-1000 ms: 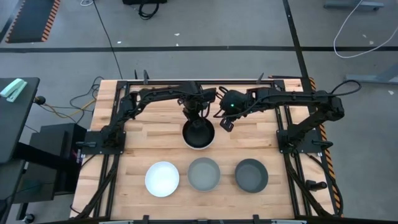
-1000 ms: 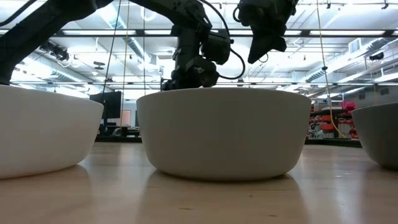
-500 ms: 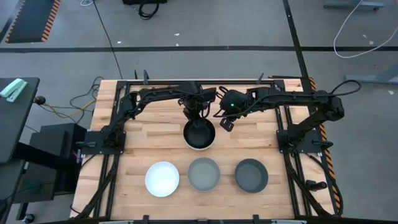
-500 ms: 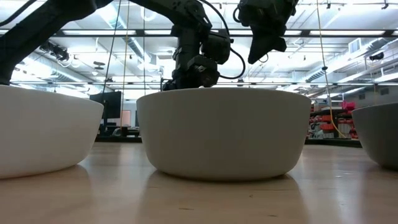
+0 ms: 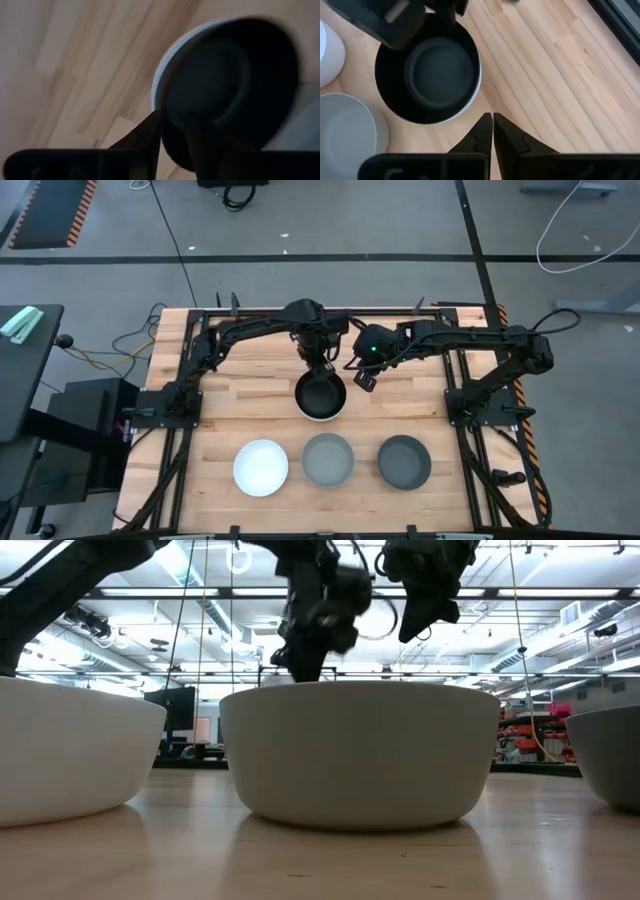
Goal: Nest bowls inside each other
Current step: Stack the black bowl on top of the white bowl
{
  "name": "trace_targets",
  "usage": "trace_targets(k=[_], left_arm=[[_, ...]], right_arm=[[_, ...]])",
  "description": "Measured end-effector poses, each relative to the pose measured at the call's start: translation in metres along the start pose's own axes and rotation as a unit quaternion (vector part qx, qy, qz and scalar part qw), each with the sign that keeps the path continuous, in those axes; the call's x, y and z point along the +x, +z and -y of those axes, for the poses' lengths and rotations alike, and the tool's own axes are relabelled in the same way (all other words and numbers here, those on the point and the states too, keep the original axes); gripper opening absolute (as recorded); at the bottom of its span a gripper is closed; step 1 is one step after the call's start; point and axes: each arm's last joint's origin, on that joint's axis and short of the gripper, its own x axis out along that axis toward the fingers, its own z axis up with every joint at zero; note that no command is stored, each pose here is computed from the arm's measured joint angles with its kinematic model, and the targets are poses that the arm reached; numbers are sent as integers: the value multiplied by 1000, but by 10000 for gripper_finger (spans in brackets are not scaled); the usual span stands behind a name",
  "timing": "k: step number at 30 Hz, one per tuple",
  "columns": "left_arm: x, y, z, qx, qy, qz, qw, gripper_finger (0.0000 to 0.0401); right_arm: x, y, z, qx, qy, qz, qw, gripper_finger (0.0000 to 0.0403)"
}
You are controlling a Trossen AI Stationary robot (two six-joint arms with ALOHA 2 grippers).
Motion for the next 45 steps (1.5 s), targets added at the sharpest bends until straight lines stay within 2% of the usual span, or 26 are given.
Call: trace_targets(k=[3,7,10,16,22,25,31,40,45], left_arm=[[-21,1,1,4,-4,22,1000,103],[-43,-5,-5,4,14,14,1000,99],[-57,-8,-11,-1,22,38,999,94],[-108,-33,-14,-13,19,102,995,85],[-162,-68,-12,-57,34,201,977,84],[-179,-83,-9,-77,54,238,967,87],[-197,-100,4,-74,62,284,954,87],[-201,-106,15,-70,70,304,948,79],[-202,-105,16,-69,67,310,946,84]], right_arm=[[-1,-1,0,-7,10,-7,1000,24],[-9,-8,1,-17,22,-27,999,24],[-14,-8,-2,-34,34,-11,999,24],[-12,7,-11,-71,109,49,990,6],[-11,22,-2,-96,161,91,978,7],[1,30,9,-100,172,94,975,4],[50,44,19,-114,216,68,967,2],[105,53,19,-123,289,61,947,1],[127,53,19,-118,299,54,945,1]])
